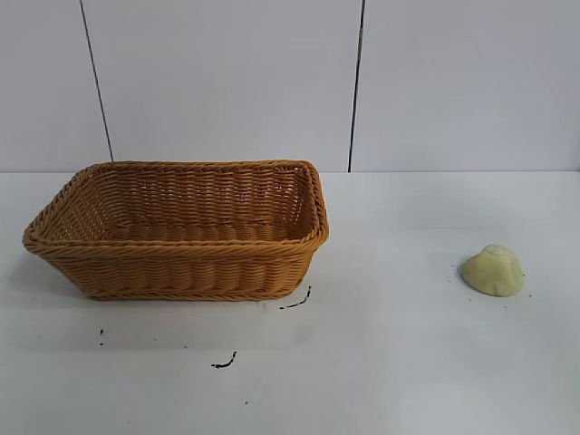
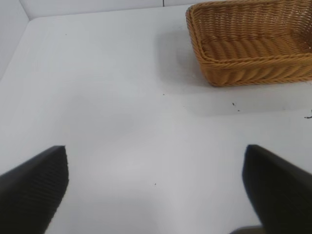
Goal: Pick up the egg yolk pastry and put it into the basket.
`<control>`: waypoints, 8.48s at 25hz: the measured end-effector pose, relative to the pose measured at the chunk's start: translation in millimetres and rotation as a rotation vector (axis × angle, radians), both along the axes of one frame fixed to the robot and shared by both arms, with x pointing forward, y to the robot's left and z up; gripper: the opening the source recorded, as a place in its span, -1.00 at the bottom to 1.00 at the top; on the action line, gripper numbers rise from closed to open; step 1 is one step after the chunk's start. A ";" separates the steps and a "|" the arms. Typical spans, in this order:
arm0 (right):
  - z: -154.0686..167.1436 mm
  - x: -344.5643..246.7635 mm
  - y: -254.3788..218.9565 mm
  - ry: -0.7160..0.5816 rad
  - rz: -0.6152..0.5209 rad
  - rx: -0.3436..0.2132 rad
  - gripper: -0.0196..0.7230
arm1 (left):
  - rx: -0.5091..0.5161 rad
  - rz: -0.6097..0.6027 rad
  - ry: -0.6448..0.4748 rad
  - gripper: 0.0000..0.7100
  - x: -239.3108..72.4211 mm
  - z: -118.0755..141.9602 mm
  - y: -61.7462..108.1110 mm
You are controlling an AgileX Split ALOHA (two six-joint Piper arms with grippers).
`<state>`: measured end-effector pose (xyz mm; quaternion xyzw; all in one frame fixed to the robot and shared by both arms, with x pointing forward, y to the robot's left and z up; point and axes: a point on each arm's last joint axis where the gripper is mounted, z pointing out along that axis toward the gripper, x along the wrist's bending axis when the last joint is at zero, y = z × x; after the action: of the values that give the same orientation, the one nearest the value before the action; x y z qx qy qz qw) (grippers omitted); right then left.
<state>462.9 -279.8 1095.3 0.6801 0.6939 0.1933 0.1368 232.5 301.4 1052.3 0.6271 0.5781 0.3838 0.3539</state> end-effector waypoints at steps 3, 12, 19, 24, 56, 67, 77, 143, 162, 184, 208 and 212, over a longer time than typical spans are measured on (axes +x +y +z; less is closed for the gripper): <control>-11.1 36.2 2.1 0.055 -0.001 -0.004 0.71 | 0.000 0.000 0.000 0.96 0.0 0.0 0.0; -65.7 134.5 8.2 0.205 0.020 -0.022 0.71 | 0.000 0.000 0.000 0.96 0.0 0.0 0.0; -117.5 172.5 11.3 0.315 0.038 -0.025 0.71 | 0.000 0.000 0.000 0.96 0.0 0.0 0.0; -164.8 183.0 10.8 0.392 0.035 -0.040 0.71 | 0.000 0.000 0.000 0.96 0.0 0.0 0.0; -201.2 197.9 9.0 0.343 0.010 -0.062 -0.50 | 0.000 0.000 0.000 0.96 0.0 0.0 0.0; -74.4 211.5 9.7 0.239 0.038 -0.069 -0.51 | 0.000 0.000 0.000 0.96 0.0 0.0 0.0; -28.2 220.7 29.0 0.108 0.078 -0.061 -0.51 | 0.000 0.000 0.000 0.96 0.0 0.0 0.0; -56.7 209.1 250.4 -0.127 0.444 -0.007 0.73 | 0.000 0.000 0.000 0.96 0.0 0.0 0.0; -66.0 268.0 9.2 0.098 -0.013 -0.079 0.73 | 0.000 0.000 0.000 0.96 0.0 0.0 0.0; 55.9 78.0 -1.0 0.002 -0.001 -0.069 0.73 | 0.000 0.000 0.000 0.96 0.0 0.0 0.0; -45.5 -198.1 -16.0 -0.442 0.002 -0.029 0.73 | 0.000 0.000 0.000 0.96 0.0 0.0 0.0; -44.1 -208.6 -16.7 -0.526 0.000 -0.025 0.73 | 0.000 0.000 0.000 0.96 0.0 0.0 0.0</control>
<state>254.3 -296.4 1051.2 0.6046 0.6369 0.3549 0.3207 232.5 301.4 1052.3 0.6271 0.5781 0.3838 0.3539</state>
